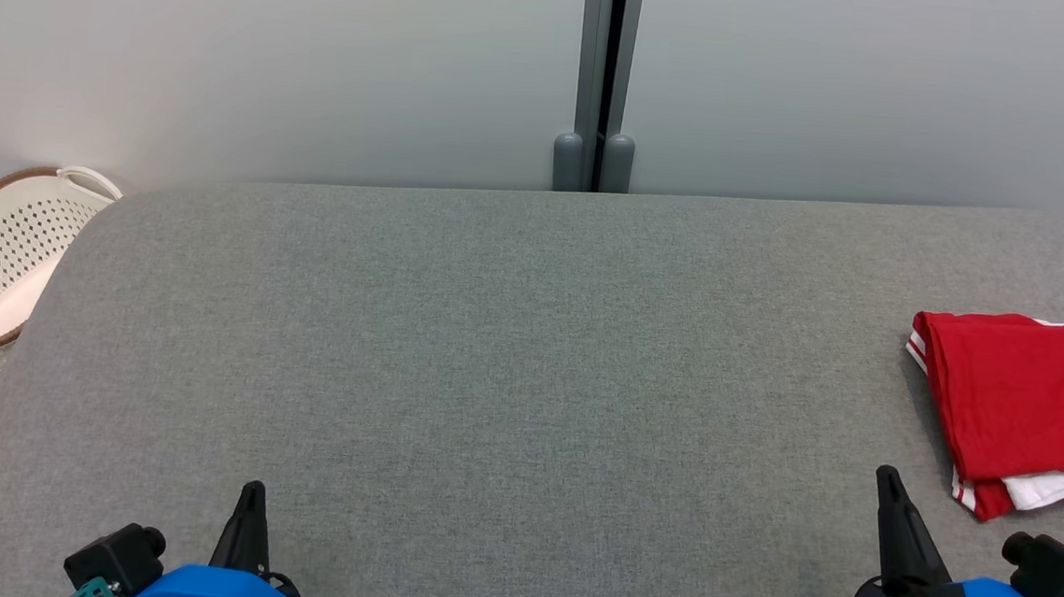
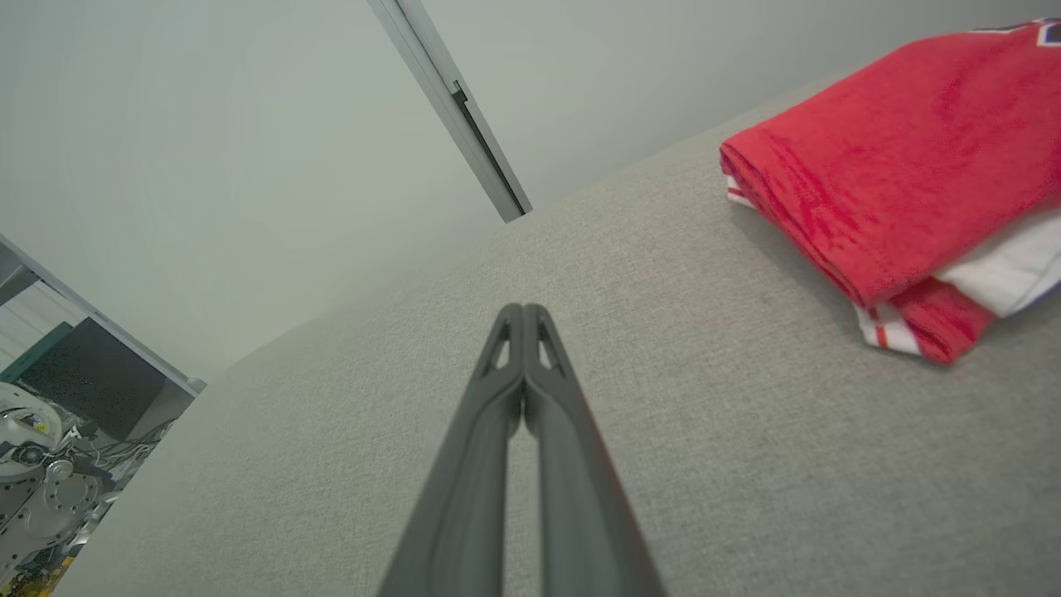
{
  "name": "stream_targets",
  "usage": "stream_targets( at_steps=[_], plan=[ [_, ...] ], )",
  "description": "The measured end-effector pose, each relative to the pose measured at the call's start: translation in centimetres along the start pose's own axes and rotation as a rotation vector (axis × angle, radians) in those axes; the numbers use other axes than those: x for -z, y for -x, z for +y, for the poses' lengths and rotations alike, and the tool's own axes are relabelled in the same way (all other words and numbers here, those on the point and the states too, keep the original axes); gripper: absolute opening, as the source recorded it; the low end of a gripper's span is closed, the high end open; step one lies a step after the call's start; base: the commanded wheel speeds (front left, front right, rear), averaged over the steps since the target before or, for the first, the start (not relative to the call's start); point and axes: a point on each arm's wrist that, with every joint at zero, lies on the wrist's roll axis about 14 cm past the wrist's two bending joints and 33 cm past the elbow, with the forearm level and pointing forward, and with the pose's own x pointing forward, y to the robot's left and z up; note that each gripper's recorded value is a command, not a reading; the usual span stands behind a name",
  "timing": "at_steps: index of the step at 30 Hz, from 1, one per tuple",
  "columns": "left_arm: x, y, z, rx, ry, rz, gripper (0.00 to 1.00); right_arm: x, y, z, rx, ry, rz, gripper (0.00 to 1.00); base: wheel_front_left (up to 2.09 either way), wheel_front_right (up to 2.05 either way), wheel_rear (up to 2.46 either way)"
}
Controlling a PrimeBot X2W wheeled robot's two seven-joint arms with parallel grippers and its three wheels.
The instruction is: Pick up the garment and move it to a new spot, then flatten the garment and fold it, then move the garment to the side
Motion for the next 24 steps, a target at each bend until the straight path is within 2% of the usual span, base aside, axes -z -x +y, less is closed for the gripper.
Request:
stream_targets(
  at_steps=[24],
  plan=[
    [-1.9,-1.1,-0.4,0.019,0.335,-0.013,0.00,-0.6,-0.1,-0.8,0.037,-0.347,-0.005,0.00,0.00,0.00,0.00]
  ],
)
